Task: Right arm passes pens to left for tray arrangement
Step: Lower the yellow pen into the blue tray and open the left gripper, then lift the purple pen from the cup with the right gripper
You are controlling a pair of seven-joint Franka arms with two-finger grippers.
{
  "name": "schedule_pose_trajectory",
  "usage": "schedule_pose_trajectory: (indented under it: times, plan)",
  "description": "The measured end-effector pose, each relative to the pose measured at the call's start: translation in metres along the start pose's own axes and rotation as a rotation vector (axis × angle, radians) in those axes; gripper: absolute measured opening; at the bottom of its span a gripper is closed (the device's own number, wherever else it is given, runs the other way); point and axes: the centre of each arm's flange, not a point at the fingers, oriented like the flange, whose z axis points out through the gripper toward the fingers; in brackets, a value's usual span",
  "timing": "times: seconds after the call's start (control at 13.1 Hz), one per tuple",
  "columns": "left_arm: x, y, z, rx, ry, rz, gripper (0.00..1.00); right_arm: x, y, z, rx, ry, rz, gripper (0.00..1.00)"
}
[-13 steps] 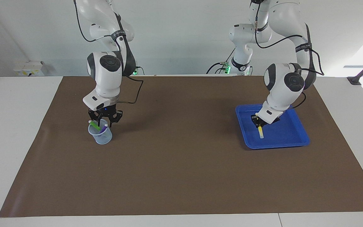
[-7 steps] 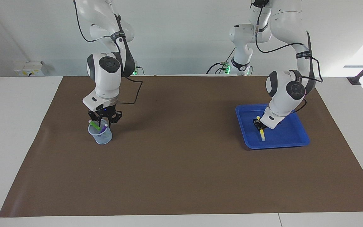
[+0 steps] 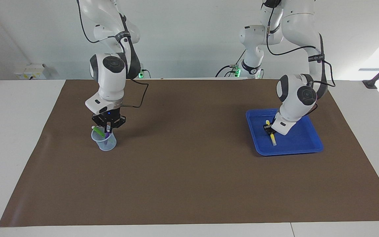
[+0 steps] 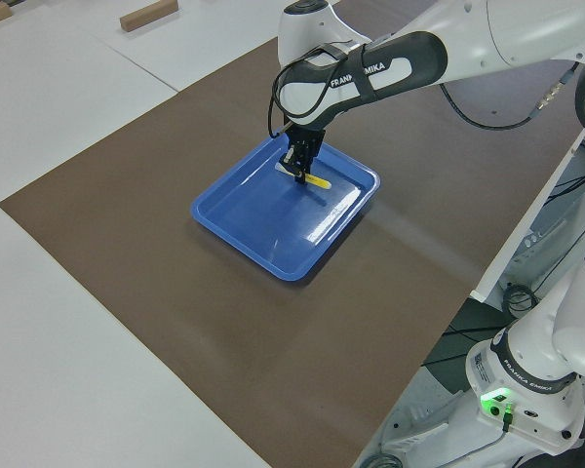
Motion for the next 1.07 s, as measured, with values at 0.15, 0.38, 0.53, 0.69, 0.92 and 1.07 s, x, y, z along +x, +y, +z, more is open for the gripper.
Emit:
schedule_pose_trajectory:
  times: [0.15,0.38,0.53,0.69,0.92,1.07]
  plan:
    - [0.0,0.0,0.0,0.0,0.0,0.0,0.47,0.0,0.0,0.0,0.0,0.001,0.0,0.19]
    - [0.0,0.0,0.0,0.0,0.0,-0.001,0.84,0.003,0.003,-0.005,-0.006,-0.003,0.007,0.19]
    - [0.0,0.0,0.0,0.0,0.001,-0.001,1.0,0.009,0.013,-0.024,-0.023,-0.026,0.033,0.18]
    - [0.0,0.0,0.0,0.0,0.001,-0.001,1.0,0.013,0.022,-0.051,0.003,-0.035,0.078,0.18]
    - [0.0,-0.001,0.0,0.0,0.001,-0.002,1.0,0.007,0.031,-0.093,0.1,-0.068,0.142,0.18]
    - [0.001,-0.001,-0.003,-0.001,0.004,-0.003,1.0,0.003,0.027,-0.117,0.224,-0.115,0.204,0.18]
